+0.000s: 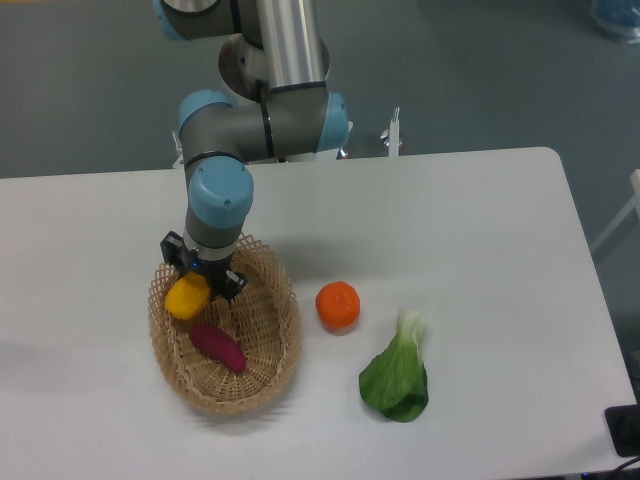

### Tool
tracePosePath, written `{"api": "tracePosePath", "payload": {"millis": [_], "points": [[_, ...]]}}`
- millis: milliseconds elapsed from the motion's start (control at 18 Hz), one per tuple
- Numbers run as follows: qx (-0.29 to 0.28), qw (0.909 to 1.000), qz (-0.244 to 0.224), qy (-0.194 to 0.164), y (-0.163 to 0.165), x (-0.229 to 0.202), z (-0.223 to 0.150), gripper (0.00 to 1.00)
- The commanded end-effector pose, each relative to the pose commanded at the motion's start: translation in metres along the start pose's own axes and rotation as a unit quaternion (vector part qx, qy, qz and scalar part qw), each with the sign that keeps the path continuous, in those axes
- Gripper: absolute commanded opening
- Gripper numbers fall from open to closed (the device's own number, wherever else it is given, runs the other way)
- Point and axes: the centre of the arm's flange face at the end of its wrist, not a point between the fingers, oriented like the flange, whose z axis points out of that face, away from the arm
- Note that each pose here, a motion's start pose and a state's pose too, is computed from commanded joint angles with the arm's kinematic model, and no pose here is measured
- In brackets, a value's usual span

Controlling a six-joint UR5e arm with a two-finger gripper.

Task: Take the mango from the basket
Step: 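Lift the mango out of the basket and carry it past the orange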

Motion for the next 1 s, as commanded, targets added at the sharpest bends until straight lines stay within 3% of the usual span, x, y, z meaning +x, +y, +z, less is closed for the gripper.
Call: {"api": "tracePosePath", "payload": {"millis": [333, 667, 1000], "points": [[0.04, 0.9976, -0.039, -0.042, 0.01, -0.064, -0.058, 0.18], [0.061, 0.9949, -0.028, -0.076, 0.026, -0.124, -0.098, 0.18], [0.055, 0.994, -0.019, -0.092, 0.088, -0.201, -0.111, 0.18]]}}
